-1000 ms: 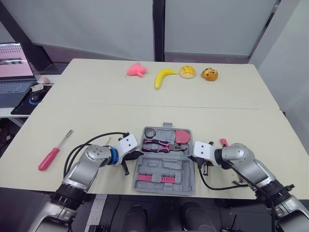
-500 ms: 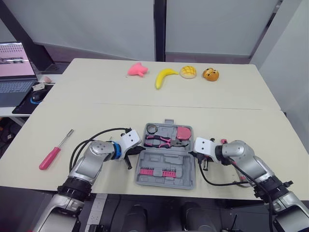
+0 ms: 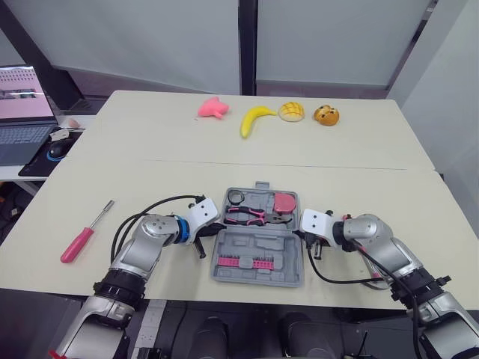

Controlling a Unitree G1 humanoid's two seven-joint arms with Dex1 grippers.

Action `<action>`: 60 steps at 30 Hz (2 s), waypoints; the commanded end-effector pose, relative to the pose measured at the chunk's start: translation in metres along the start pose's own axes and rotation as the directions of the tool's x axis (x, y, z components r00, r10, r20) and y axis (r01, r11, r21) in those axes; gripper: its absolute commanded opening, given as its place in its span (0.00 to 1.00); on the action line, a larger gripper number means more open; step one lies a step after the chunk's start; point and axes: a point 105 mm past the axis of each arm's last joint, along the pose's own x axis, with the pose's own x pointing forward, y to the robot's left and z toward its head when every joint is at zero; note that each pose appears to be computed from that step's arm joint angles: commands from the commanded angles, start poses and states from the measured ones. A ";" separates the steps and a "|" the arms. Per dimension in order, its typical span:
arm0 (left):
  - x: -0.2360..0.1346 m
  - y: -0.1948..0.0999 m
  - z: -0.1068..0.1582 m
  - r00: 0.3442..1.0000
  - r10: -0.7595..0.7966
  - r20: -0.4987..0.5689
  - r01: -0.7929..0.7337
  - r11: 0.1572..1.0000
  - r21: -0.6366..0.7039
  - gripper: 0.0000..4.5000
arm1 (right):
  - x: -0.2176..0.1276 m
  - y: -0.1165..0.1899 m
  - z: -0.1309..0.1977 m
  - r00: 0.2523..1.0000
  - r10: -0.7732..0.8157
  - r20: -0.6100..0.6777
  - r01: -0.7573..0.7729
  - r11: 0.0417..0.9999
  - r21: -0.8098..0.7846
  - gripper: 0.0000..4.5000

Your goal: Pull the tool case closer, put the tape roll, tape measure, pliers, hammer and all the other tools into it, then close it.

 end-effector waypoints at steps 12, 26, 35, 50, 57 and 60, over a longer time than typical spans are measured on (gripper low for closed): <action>0.014 -0.005 0.019 0.998 -0.028 0.060 0.025 0.999 0.038 0.00 | 0.005 -0.007 0.021 0.997 -0.039 0.065 0.042 0.998 -0.048 0.00; 0.015 -0.006 0.017 0.998 -0.025 0.055 0.023 0.999 0.034 0.00 | 0.006 -0.004 0.020 0.998 -0.023 0.063 0.026 0.999 -0.046 0.00; 0.014 -0.005 0.014 0.999 -0.026 0.045 0.024 0.999 0.041 0.00 | 0.006 0.000 0.022 0.998 0.000 0.070 0.002 0.999 -0.037 0.00; 0.013 -0.012 0.008 0.998 -0.058 0.020 0.057 0.998 0.037 0.00 | 0.008 0.005 0.025 0.997 0.020 0.080 -0.017 0.999 -0.033 0.00; 0.010 -0.011 0.005 0.998 -0.056 0.015 0.055 0.998 0.034 0.00 | 0.008 0.007 0.027 0.996 0.028 0.087 -0.026 0.999 -0.028 0.00; 0.011 -0.011 0.005 0.998 -0.055 0.014 0.055 0.998 0.034 0.00 | 0.008 0.007 0.028 0.996 0.025 0.090 -0.023 0.999 -0.026 0.00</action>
